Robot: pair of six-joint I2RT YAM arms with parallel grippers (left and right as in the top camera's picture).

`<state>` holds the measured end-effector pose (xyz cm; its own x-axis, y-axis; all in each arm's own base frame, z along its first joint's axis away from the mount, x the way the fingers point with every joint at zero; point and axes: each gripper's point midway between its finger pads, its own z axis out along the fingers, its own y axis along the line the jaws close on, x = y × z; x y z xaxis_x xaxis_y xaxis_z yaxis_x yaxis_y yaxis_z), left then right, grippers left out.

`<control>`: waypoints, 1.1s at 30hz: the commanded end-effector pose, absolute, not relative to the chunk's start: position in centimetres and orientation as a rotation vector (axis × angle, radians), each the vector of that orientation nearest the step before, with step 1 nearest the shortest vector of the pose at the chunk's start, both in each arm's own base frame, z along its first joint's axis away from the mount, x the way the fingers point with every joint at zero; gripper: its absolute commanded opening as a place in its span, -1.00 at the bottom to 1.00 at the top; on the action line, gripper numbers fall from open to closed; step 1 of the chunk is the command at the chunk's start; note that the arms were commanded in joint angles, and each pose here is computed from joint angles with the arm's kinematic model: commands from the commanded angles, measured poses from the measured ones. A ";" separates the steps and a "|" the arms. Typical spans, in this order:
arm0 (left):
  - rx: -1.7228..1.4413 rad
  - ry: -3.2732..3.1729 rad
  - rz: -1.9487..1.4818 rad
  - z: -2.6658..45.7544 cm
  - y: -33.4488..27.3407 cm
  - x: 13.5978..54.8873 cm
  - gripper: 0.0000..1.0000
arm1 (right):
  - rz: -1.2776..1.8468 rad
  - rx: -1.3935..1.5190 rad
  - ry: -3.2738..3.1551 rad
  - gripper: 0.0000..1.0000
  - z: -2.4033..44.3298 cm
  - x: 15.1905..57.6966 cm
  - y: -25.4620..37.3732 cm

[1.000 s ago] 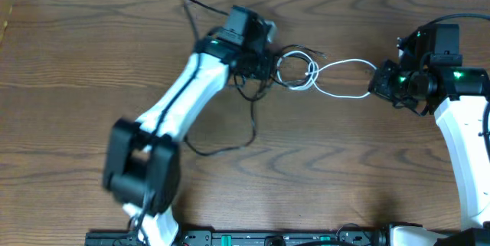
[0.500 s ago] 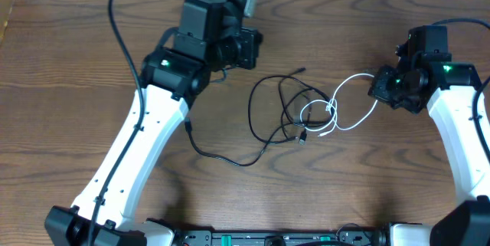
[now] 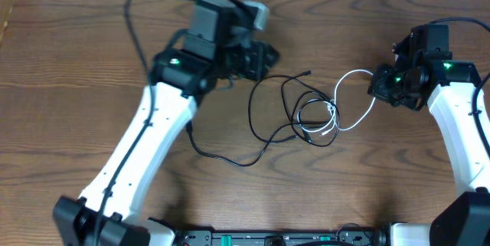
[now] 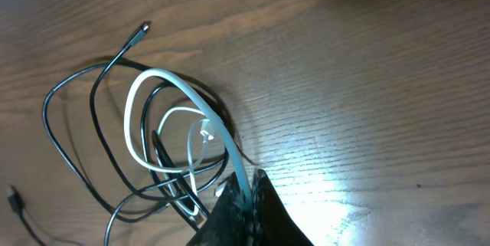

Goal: Untangle cables

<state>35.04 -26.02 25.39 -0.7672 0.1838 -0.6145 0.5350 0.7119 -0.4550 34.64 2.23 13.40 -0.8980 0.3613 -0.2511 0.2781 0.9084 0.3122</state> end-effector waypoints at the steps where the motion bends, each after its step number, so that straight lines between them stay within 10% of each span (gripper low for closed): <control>1: 0.696 2.421 -0.971 23.3 -29.4 33.0 -0.07 | 0.399 0.458 2.777 -0.98 13.2 34.4 2.3; 33: 0.547 2.827 -0.827 9.0 -39.1 27.4 -0.22 | 0.396 0.463 2.787 -0.98 13.2 34.2 2.3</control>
<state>27.69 -38.67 10.24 -0.9241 0.2961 -0.2415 0.3802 0.7752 -0.5044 34.38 2.29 13.32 -0.9020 0.3584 -0.2407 0.2779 0.9087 0.3117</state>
